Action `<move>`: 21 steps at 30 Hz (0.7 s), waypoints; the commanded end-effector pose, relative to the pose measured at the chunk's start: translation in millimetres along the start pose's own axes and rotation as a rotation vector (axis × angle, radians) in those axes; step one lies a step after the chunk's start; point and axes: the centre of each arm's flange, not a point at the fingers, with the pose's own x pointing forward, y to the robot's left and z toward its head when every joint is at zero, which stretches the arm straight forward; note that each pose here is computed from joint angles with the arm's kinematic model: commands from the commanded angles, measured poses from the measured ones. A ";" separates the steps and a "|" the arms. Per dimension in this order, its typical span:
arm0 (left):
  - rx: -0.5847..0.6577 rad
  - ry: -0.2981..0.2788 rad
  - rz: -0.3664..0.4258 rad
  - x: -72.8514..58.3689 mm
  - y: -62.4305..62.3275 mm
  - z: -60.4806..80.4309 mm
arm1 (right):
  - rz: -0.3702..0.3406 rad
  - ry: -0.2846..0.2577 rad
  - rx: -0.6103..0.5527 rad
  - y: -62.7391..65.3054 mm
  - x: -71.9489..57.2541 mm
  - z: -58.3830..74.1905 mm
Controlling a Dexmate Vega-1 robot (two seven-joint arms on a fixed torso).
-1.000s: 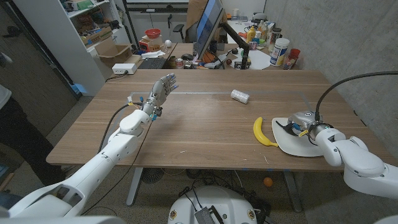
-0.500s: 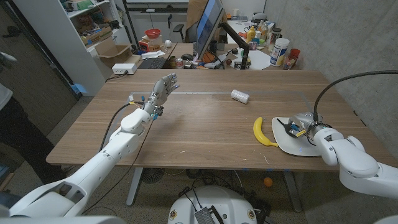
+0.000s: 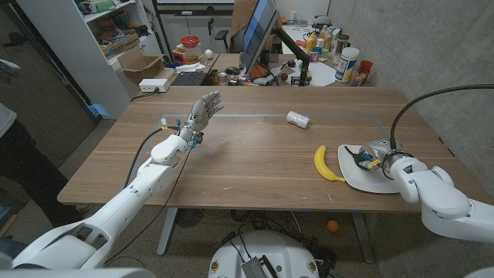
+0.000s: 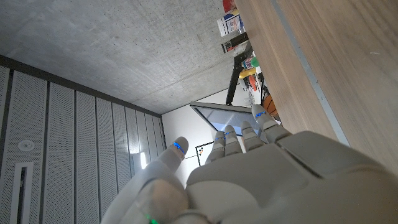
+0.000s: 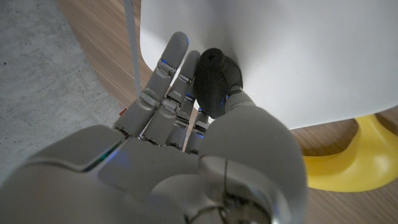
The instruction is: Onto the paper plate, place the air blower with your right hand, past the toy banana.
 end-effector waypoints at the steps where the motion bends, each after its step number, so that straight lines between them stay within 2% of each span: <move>1: -0.008 0.002 -0.007 3.1 -1.0 -2.3 | -0.005 0.004 0.001 -8.2 -1.4 -4.0; 21: -0.004 -0.001 -0.008 2.0 -2.7 -0.7 | 0.010 0.027 0.019 -16.9 -5.0 -16.4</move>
